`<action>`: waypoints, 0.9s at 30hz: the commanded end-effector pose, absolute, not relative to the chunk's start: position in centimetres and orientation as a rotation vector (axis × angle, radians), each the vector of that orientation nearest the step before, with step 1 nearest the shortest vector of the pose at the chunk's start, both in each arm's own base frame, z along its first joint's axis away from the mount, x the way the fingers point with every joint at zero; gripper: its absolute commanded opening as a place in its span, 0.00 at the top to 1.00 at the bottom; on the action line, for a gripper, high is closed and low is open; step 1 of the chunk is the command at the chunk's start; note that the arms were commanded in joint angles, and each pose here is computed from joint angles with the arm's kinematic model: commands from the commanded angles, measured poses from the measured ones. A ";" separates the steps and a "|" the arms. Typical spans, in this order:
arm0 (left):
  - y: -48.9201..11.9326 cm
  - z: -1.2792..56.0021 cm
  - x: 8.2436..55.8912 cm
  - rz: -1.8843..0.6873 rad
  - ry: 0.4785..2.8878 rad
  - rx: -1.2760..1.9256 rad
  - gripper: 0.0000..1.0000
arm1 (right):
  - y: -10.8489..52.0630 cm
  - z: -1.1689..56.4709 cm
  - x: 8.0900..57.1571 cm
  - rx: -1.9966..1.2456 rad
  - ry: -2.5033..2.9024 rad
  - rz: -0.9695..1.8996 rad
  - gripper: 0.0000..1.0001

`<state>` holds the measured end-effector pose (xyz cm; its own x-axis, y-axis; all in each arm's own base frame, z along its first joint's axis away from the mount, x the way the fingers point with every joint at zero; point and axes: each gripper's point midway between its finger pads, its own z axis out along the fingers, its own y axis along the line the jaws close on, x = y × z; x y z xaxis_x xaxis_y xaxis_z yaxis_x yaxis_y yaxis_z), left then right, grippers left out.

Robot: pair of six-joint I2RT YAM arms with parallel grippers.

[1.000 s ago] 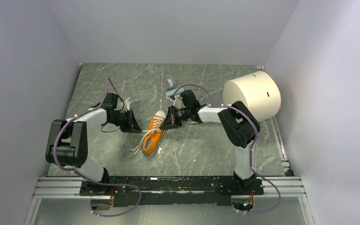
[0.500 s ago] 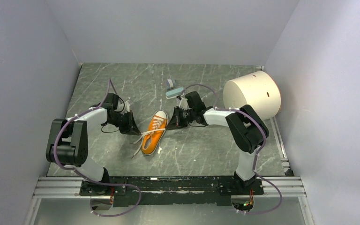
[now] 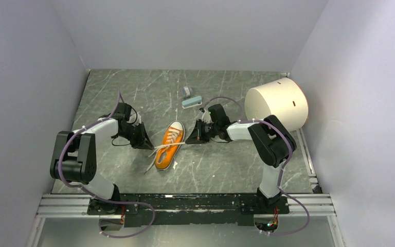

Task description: Tie the shoes

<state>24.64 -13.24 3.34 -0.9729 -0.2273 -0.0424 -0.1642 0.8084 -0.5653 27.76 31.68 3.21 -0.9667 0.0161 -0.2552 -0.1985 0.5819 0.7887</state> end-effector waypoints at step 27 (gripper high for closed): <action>-12.4 12.7 26.2 -0.590 2.597 -0.067 0.14 | 20.3 16.5 25.1 -0.414 2.385 0.731 0.00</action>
<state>26.50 -10.39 11.68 -0.8805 -0.2377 -0.4102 -0.0319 0.8930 -0.4489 27.67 22.68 16.70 -0.7655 -0.0704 -0.6396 -0.4498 0.7693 0.4537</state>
